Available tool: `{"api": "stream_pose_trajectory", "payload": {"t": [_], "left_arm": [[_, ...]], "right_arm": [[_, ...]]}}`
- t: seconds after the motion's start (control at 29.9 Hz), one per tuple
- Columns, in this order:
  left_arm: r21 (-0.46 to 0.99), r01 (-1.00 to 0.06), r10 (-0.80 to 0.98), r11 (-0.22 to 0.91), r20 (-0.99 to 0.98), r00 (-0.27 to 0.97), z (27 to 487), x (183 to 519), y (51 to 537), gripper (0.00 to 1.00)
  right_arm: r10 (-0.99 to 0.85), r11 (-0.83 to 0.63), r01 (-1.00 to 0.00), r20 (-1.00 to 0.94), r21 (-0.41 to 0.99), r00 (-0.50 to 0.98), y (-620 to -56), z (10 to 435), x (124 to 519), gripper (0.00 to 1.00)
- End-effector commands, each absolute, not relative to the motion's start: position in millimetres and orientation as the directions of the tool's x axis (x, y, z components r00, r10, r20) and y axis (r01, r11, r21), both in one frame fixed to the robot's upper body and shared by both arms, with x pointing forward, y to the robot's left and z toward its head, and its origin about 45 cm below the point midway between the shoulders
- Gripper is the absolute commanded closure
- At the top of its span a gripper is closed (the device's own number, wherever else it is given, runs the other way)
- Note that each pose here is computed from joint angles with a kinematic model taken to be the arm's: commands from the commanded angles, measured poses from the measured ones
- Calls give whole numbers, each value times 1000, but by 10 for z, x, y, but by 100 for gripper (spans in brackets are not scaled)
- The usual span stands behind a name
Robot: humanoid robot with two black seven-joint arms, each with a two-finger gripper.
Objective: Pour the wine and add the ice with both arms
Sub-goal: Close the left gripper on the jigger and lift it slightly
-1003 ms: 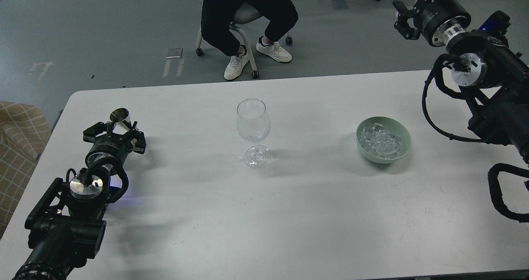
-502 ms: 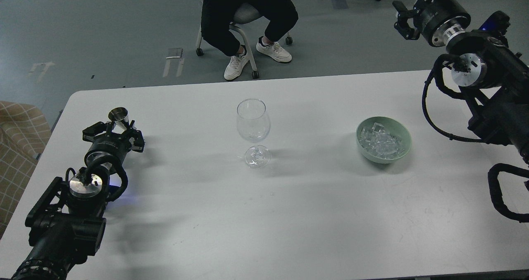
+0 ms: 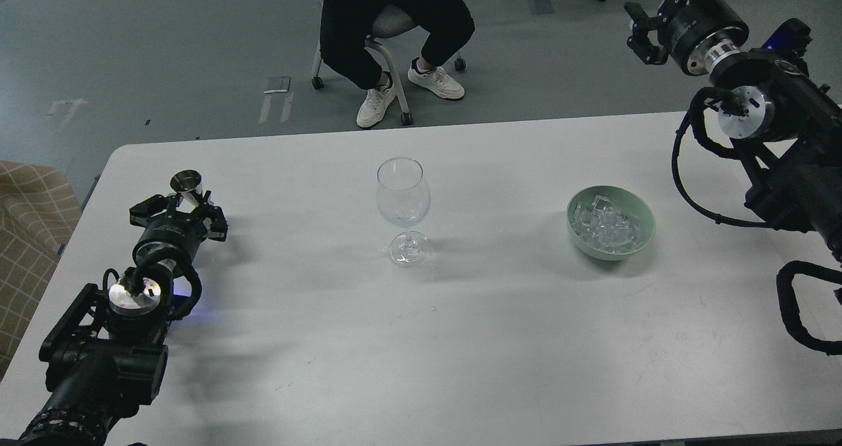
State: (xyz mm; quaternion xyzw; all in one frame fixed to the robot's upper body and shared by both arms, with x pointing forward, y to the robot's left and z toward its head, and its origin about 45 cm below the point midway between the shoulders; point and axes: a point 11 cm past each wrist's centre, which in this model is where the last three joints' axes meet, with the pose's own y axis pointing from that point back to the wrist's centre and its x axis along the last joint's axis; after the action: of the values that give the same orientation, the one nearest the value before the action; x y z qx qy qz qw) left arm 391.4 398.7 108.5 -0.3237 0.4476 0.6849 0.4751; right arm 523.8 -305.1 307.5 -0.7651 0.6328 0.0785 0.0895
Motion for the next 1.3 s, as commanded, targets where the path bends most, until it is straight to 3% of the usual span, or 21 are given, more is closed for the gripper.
{"api": "stream_pose_trajectory", "payload": {"t": [0.0, 0.57, 0.84, 1.27], "left_arm": [[303, -942, 362, -146, -870, -336, 1089, 3915, 3988, 61], [307, -936, 338, -169, -874, -348, 1070, 3930, 4087, 58], [279, -947, 342, -157, -884, -318, 1098, 3942, 4067, 68], [274, -949, 342, -159, -886, -313, 1101, 3938, 4083, 70]], "right_arm": [[-954, -186, -982, -233, -39, 190, -3042, 3086, 5241, 0], [-961, -171, -984, -213, -41, 176, -3170, 3148, 5236, 0], [-961, -172, -984, -215, -37, 176, -3165, 3127, 5231, 0], [-961, -172, -984, -213, -37, 176, -3165, 3127, 5231, 0]]}}
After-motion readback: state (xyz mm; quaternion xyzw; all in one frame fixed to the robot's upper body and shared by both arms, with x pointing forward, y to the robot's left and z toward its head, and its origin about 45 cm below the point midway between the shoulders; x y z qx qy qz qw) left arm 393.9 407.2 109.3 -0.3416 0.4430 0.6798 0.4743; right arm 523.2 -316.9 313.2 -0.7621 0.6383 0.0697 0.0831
